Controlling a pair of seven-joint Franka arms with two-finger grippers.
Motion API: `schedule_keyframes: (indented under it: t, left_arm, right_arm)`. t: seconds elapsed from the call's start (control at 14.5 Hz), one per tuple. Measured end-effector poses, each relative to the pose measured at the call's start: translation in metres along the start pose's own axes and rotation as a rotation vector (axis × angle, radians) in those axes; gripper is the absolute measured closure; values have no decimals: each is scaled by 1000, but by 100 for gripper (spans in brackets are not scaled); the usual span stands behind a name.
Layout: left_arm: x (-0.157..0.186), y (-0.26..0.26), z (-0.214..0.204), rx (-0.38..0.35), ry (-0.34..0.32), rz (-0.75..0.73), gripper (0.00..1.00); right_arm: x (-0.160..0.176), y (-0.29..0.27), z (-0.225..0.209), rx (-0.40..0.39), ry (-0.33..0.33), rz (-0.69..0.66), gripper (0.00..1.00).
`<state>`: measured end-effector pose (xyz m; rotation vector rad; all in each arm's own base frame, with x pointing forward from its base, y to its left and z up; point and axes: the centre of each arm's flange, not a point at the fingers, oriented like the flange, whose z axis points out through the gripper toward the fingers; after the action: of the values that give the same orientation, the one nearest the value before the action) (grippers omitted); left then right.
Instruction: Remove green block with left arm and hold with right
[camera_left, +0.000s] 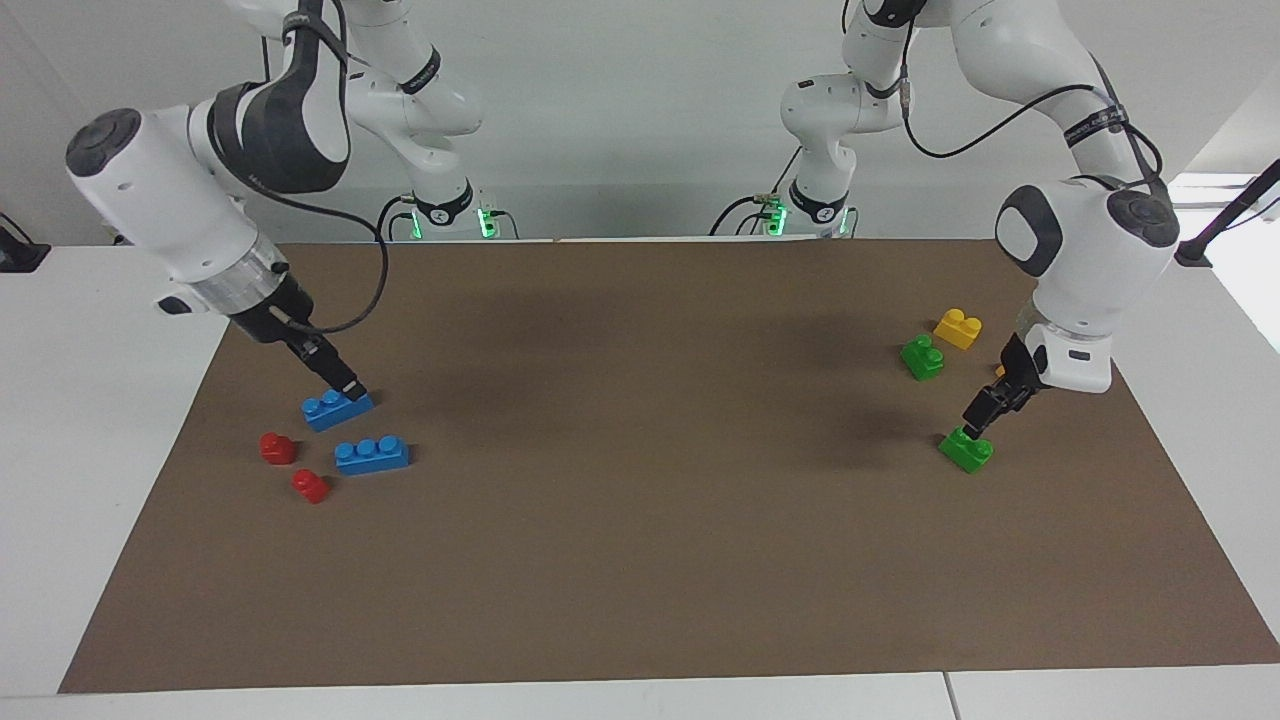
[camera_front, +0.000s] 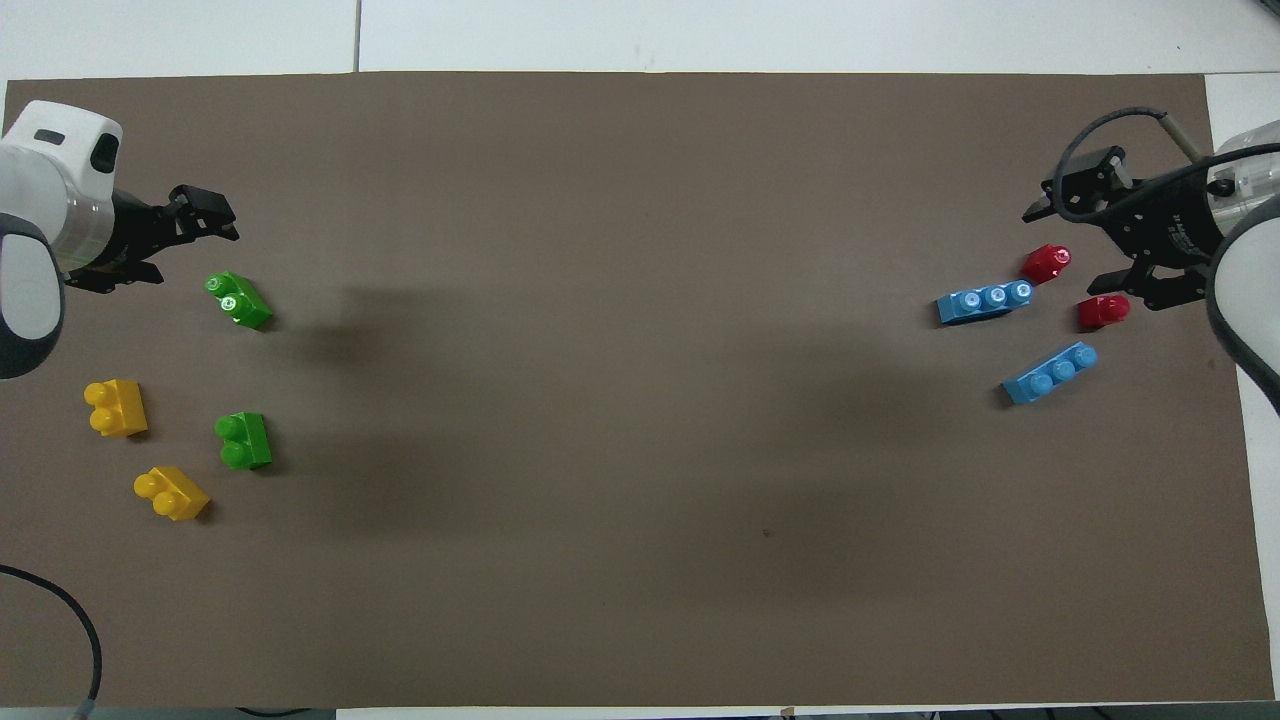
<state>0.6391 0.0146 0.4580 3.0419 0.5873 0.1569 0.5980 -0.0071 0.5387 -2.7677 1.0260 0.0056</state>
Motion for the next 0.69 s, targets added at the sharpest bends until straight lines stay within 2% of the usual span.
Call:
schedule_keyframes:
  t: [0.35,0.55,0.69]
  left_arm:
    - [-7,17,-40,8,-40,143,0]
    - [-20,24,-67,6,-41,246,0]
    - [-28,22,-86,6,-40,309,0]
  right_arm:
    - [-48,0,-56,-41,22,-286,0]
    - [-65,8,-77,-58,12,-425,0]
    - [-69,15,-86,-100,25,-523,0]
